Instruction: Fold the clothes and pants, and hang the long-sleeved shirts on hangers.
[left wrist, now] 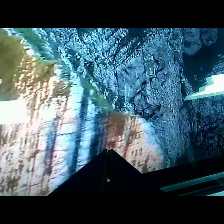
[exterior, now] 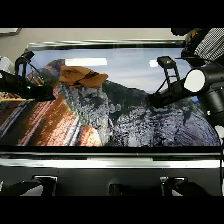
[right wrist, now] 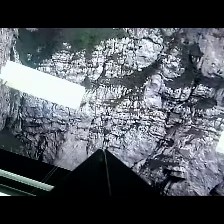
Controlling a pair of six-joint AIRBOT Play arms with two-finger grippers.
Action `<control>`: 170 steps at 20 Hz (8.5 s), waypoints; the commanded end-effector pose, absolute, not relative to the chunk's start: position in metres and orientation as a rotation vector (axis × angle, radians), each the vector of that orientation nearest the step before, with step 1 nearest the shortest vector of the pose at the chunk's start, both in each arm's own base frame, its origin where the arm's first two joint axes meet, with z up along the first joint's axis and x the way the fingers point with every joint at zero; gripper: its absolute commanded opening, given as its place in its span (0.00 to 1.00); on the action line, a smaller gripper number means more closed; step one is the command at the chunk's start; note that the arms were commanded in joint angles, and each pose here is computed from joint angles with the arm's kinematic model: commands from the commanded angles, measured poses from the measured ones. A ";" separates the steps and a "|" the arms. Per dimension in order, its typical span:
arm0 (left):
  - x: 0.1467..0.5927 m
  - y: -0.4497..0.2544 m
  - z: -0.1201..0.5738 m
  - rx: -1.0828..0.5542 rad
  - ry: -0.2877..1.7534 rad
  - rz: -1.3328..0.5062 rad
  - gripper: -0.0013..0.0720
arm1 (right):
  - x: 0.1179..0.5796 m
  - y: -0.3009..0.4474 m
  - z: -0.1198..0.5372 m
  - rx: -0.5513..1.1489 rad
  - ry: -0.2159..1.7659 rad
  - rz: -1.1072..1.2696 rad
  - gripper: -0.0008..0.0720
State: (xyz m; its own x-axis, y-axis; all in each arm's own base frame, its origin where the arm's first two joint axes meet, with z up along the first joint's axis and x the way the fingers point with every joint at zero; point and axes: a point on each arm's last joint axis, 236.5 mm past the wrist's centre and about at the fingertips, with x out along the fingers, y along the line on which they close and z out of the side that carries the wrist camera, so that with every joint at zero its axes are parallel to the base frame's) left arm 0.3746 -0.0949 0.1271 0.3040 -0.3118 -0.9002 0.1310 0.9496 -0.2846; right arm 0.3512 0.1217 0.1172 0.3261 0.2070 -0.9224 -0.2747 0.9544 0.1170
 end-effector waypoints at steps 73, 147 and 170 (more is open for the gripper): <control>0.555 -0.168 0.027 -0.439 1.198 -0.381 0.03 | 0.339 0.119 0.113 -0.037 1.257 0.289 0.37; 0.437 -0.189 -0.096 -0.746 1.260 -0.325 0.65 | 0.373 0.182 -0.026 0.426 1.516 0.696 0.06; 0.479 -0.144 0.031 -0.582 1.060 -0.407 0.03 | 0.418 0.136 0.136 0.118 0.997 0.535 0.06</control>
State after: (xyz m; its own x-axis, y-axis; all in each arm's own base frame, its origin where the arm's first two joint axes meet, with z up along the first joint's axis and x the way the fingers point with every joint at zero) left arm 0.4683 -0.1739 -0.0266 0.3632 -0.6179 -0.6974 -0.0241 0.7420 -0.6700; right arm 0.3966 0.1643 0.0791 0.2177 0.5904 -0.7772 -0.3491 0.7907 0.5029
